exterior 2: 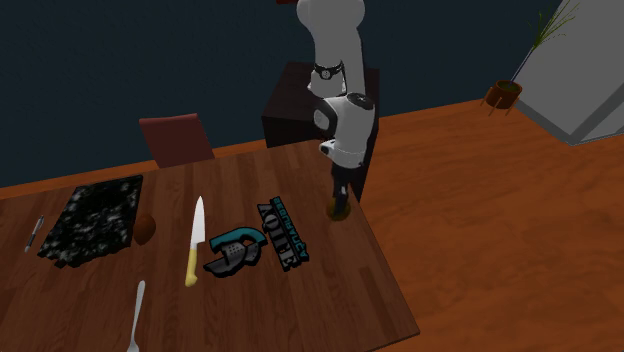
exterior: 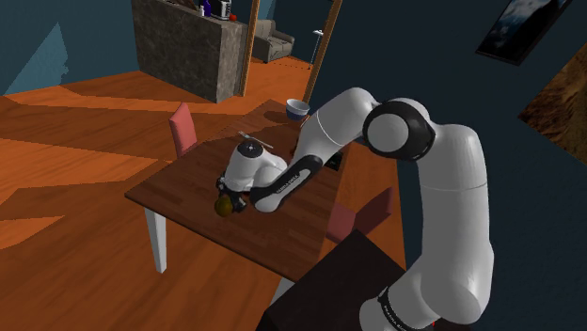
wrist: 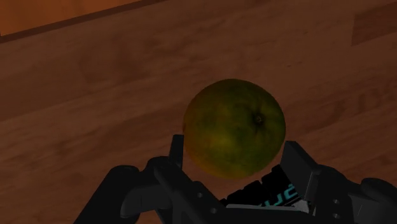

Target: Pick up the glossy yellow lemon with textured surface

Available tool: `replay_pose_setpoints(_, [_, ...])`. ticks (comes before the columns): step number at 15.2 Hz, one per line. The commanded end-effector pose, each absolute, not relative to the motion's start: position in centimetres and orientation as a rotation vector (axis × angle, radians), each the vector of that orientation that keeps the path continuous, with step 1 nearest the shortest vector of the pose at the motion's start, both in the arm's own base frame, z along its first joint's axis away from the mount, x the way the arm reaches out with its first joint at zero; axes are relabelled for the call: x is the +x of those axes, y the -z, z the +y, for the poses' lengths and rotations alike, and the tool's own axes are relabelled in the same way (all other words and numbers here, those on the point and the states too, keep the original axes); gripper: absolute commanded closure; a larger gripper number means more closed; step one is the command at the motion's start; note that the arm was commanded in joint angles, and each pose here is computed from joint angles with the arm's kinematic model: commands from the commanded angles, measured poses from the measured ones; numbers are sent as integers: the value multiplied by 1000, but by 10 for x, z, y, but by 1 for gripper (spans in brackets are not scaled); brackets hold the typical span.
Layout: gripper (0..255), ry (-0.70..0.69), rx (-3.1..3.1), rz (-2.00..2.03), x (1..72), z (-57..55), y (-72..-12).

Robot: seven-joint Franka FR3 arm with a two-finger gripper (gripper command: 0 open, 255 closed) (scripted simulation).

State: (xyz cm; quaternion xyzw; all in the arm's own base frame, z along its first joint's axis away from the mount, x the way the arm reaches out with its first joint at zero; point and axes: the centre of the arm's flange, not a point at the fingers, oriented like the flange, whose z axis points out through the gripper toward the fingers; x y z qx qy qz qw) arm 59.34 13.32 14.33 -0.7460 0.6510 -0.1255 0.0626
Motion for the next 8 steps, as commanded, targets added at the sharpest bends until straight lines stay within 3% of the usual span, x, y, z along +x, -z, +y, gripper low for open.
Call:
replay_pose_setpoints(1, [255,379,-2255,1967,593,133,-154])
replay_pose_setpoints(8, [255,379,-2255,1967,593,133,-181])
